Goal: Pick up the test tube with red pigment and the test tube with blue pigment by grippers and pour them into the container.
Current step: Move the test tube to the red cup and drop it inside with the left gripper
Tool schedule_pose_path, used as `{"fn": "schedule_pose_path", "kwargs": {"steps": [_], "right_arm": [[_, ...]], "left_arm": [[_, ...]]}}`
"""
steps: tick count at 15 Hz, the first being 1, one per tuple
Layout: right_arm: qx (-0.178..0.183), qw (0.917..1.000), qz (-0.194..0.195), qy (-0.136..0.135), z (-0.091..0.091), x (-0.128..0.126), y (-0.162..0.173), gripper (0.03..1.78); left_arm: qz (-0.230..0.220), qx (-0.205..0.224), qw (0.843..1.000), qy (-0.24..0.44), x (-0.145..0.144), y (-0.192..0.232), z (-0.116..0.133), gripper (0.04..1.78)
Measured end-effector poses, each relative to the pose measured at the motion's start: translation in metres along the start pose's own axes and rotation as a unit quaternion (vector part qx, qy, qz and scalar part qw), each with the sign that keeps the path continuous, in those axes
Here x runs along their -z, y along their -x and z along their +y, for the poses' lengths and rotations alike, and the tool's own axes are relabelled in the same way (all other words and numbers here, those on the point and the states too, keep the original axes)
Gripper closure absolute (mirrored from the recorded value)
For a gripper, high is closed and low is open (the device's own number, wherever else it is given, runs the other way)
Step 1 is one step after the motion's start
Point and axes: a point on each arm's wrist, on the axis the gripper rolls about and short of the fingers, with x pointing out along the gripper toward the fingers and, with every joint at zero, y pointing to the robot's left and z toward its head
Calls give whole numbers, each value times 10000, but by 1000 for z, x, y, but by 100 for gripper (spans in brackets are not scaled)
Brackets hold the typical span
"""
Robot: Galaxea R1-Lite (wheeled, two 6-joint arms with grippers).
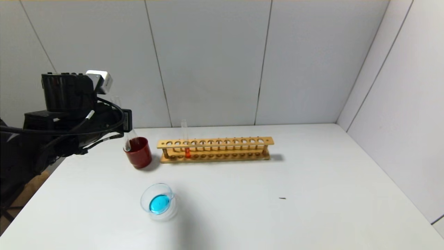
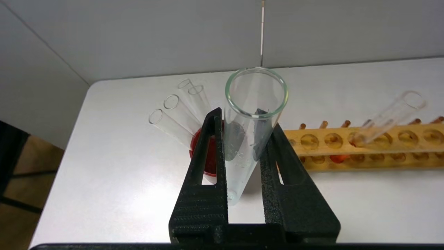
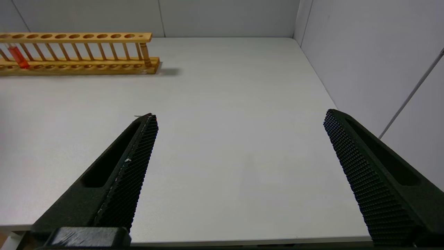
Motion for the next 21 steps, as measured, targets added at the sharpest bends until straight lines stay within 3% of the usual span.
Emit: {"fn": "schedule_pose_path", "kwargs": {"steps": [7,14,21], "right_arm": [[0,10000,0,0,0,0,0,6],[-4,10000,0,0,0,0,0,6],[-2,10000,0,0,0,0,0,6]], "left_arm": [[-41,-63,10000,58,18,-53,-9,150],[64,-239,9996,116,29,-80,0,150],[257,-139,9995,79,43,-91,-1,150]]}}
